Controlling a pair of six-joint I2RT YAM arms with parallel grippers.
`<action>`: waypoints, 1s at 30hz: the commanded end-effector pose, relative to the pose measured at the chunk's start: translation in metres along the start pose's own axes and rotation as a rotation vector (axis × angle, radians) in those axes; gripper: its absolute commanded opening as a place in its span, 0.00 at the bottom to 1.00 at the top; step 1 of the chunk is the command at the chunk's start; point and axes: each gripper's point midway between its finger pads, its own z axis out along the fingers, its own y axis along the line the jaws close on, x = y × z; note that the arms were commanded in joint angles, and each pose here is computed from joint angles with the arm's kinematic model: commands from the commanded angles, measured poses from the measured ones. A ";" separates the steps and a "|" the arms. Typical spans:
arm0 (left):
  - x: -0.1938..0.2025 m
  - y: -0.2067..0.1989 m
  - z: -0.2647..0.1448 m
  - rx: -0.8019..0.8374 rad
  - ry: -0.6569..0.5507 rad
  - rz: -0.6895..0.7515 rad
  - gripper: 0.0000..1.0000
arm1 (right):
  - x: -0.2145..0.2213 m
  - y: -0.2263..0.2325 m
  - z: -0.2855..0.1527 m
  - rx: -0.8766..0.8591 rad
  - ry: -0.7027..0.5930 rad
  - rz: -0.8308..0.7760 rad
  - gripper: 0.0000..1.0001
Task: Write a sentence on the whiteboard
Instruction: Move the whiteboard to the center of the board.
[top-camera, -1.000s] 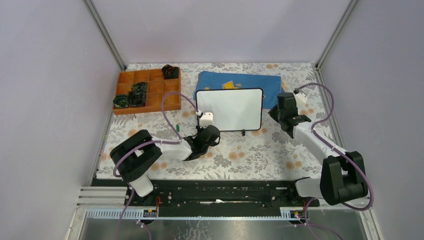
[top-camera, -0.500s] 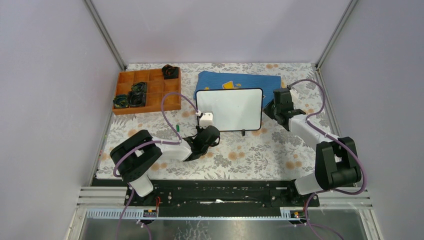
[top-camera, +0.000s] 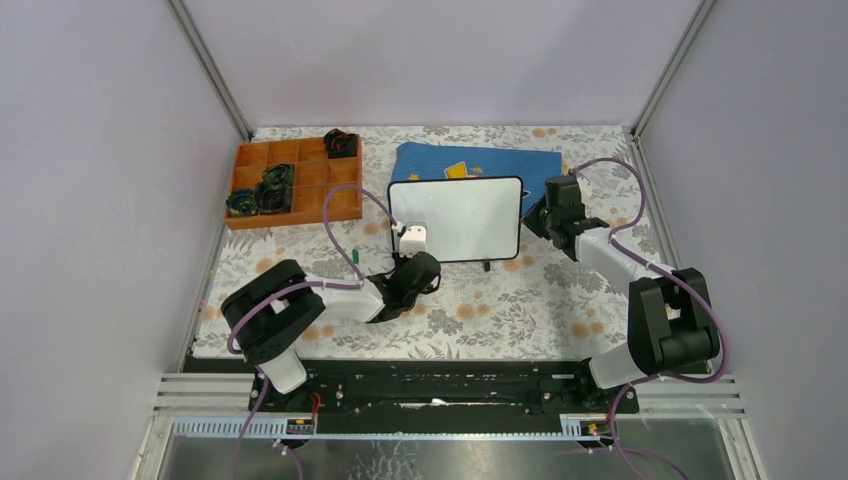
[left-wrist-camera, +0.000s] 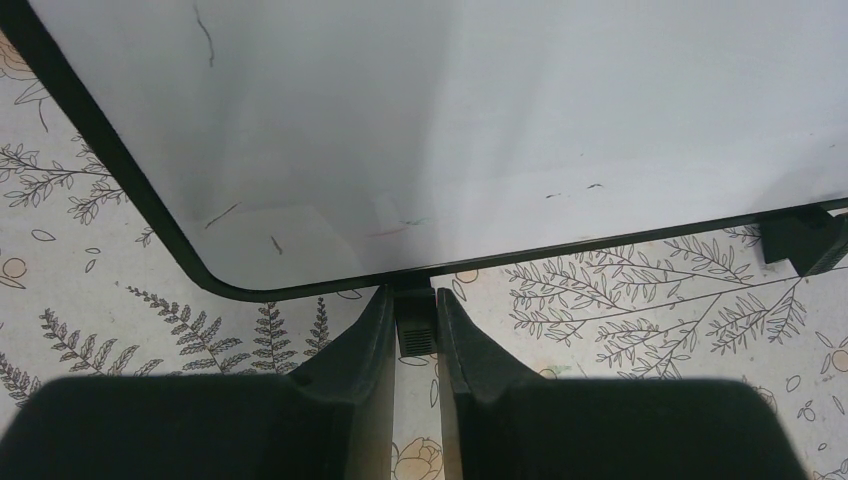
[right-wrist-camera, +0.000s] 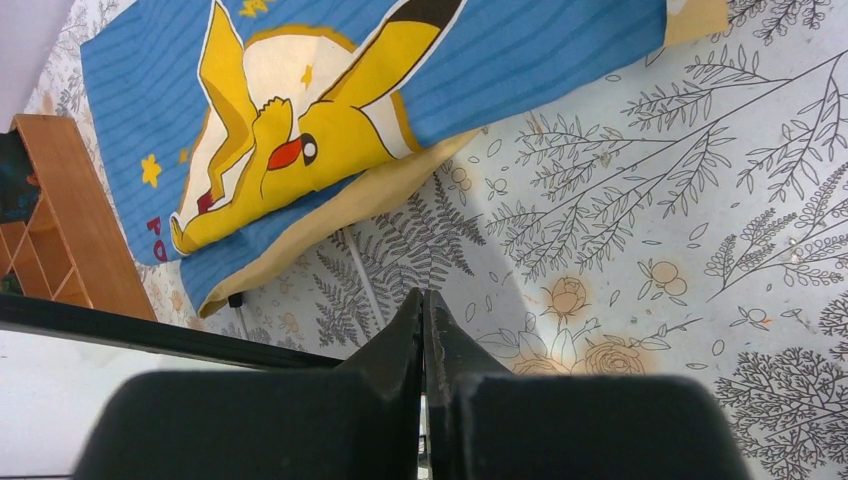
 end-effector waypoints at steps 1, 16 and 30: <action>0.011 0.000 0.001 -0.007 0.011 0.056 0.00 | 0.009 0.028 -0.003 -0.107 0.036 -0.019 0.00; 0.009 0.005 -0.002 -0.030 0.006 0.051 0.00 | -0.013 0.013 -0.028 -0.020 -0.068 -0.026 0.01; 0.011 -0.007 -0.011 0.011 0.008 0.063 0.00 | -0.044 -0.002 -0.100 0.008 -0.224 -0.042 0.59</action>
